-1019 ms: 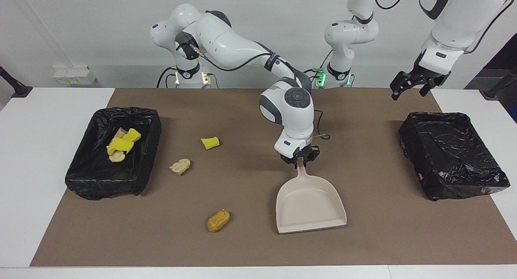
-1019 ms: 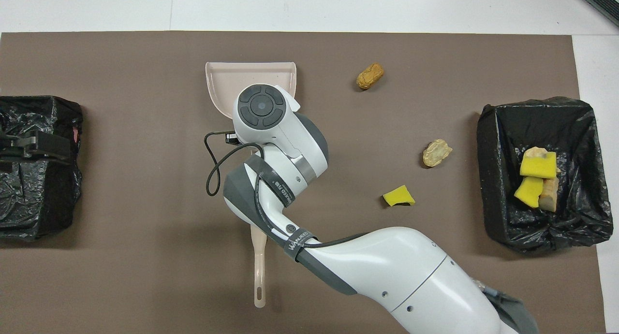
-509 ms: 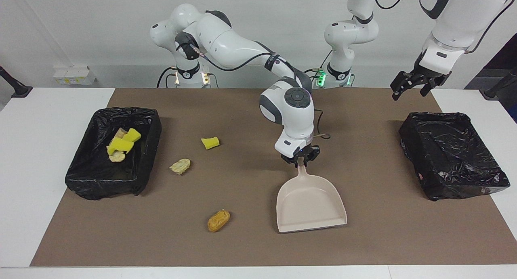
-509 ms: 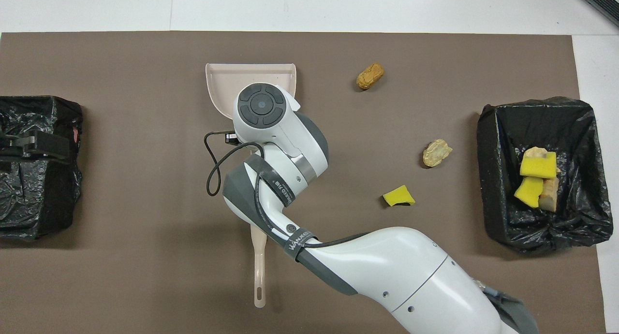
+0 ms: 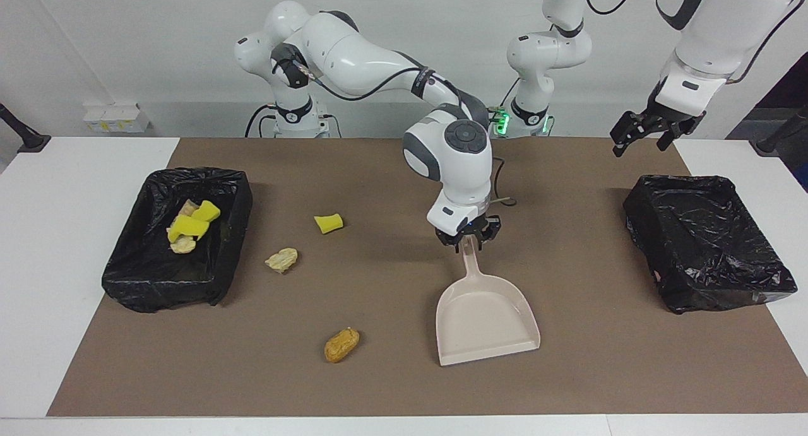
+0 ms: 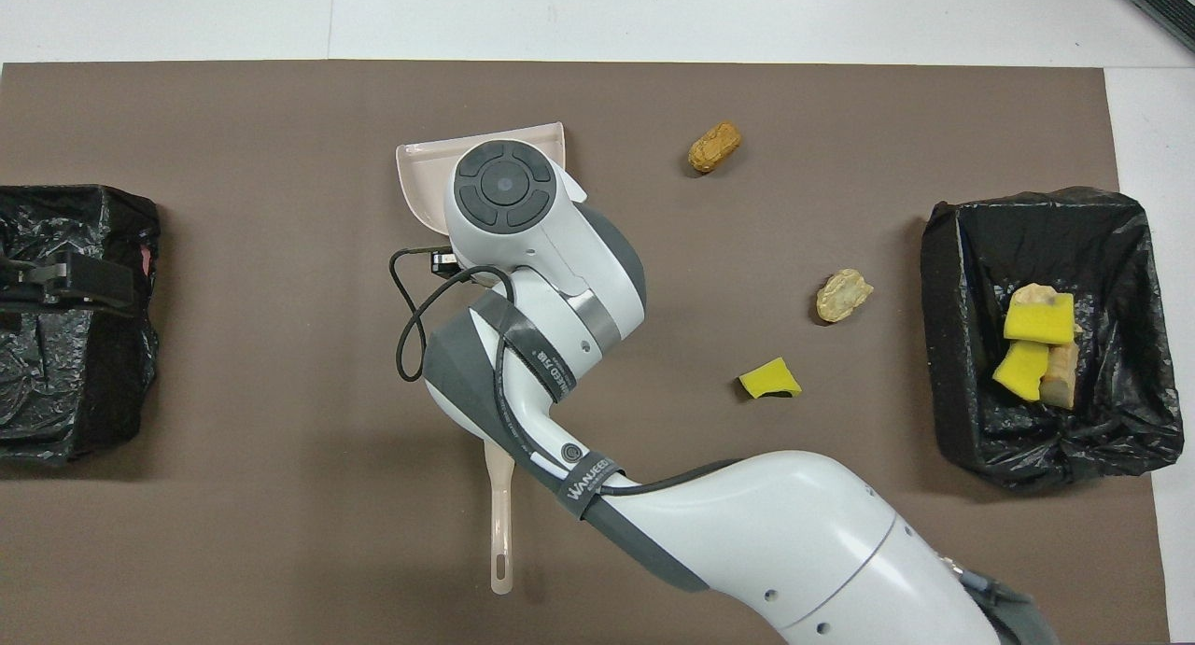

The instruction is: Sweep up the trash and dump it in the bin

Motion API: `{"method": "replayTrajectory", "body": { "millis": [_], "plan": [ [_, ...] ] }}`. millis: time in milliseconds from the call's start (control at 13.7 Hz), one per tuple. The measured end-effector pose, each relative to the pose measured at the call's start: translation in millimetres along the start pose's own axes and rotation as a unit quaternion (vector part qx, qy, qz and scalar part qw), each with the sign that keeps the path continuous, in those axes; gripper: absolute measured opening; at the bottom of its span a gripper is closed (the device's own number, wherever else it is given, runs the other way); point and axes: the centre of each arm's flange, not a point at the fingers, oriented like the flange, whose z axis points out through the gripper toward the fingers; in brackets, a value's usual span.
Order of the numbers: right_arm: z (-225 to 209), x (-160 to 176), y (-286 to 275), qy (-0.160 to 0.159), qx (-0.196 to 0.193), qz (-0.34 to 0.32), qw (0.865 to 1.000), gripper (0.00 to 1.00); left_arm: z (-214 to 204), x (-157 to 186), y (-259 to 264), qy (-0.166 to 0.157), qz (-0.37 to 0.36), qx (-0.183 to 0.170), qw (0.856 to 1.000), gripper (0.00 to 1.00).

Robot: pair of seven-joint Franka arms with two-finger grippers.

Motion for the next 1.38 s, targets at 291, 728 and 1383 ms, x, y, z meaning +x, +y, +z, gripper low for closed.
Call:
{"method": "replayTrajectory", "body": {
  "millis": [291,728,1383],
  "plan": [
    [-50,-31,-5,-0.027,-0.006,0.021,0.999,0.75,-1,11,9,0.036,0.006,-0.015,0.999,1.0],
    [-41,-134,-24,-0.075,-0.042,0.014,0.996,0.8,43,39,92,0.048,0.016,-0.054,0.997,1.0],
    [40,-248,-18,-0.09,-0.066,-0.005,0.994,0.82,182,35,279,0.012,0.057,-0.071,0.996,1.0]
  ]
}}
